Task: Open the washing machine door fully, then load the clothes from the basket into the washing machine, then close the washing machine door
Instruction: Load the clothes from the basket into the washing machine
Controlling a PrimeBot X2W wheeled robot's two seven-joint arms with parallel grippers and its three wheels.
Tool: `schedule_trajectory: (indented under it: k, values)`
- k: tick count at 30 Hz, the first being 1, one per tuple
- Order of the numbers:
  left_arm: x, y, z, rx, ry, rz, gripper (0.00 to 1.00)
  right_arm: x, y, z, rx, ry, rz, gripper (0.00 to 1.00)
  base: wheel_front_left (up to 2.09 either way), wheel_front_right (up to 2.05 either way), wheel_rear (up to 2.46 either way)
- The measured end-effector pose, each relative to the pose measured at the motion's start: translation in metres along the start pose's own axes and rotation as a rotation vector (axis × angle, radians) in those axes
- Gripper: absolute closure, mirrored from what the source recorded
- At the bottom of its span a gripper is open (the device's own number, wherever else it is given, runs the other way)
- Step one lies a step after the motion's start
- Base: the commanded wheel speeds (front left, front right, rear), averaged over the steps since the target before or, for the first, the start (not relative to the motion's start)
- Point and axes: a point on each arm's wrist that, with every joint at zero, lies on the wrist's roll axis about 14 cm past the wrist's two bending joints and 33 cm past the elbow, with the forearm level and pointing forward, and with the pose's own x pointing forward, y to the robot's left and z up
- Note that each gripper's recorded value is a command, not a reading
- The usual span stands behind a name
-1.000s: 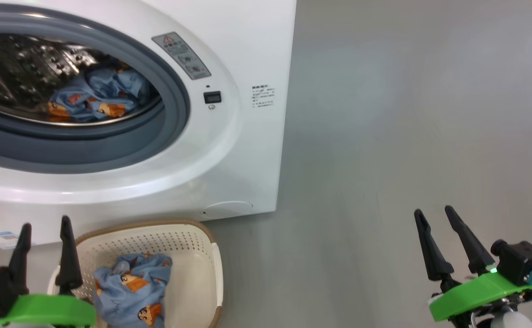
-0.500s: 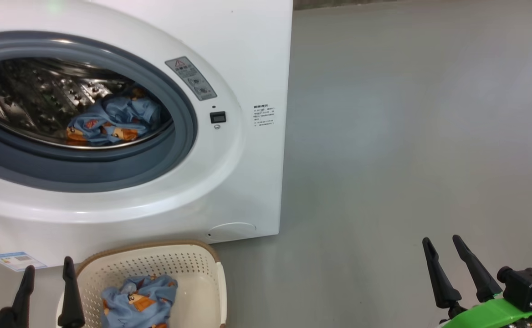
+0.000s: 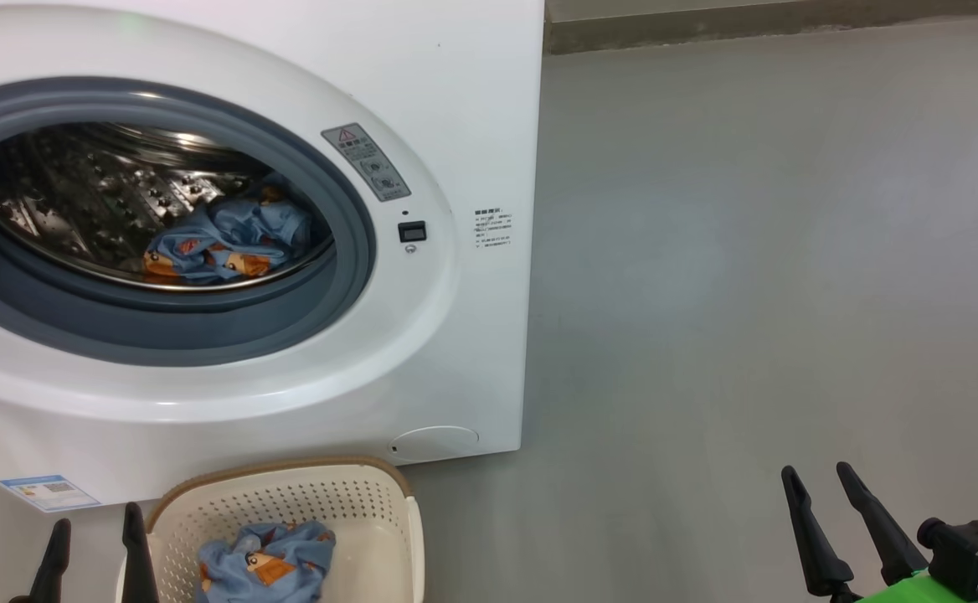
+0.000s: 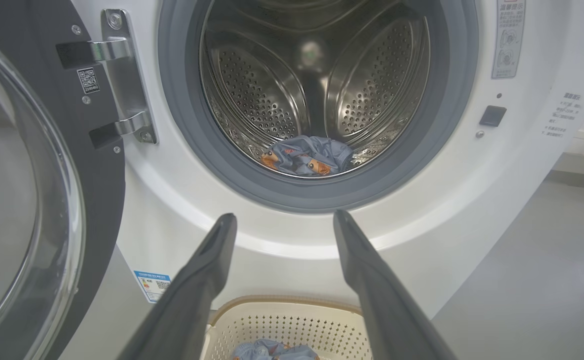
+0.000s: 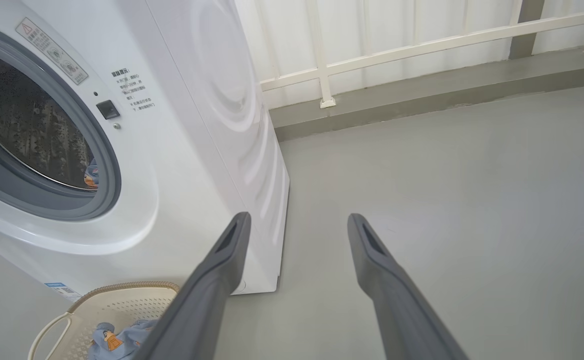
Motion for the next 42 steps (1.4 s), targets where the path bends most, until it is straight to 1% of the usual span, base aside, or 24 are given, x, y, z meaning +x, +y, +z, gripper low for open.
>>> schedule_trajectory:
  k: [8,20,33,42]
  values:
    - [0.0,0.001,-0.001,-0.001,0.003,0.005,0.0,-0.001,0.0,-0.005,0.002,0.016,0.0,0.0,0.0,0.0,0.0]
    - [0.005,0.004,-0.014,-0.004,0.041,0.021,0.0,0.008,0.001,-0.016,0.004,0.052,0.002,0.0,0.0,0.0,0.0]
    - [0.02,0.011,-0.035,-0.016,0.095,0.054,0.0,0.044,0.014,-0.019,0.003,0.061,0.051,0.0,0.0,0.0,0.0]
    - [0.025,0.026,-0.053,-0.031,0.145,0.109,0.0,0.07,0.031,-0.032,0.003,0.092,0.114,0.0,0.0,0.0,0.0]
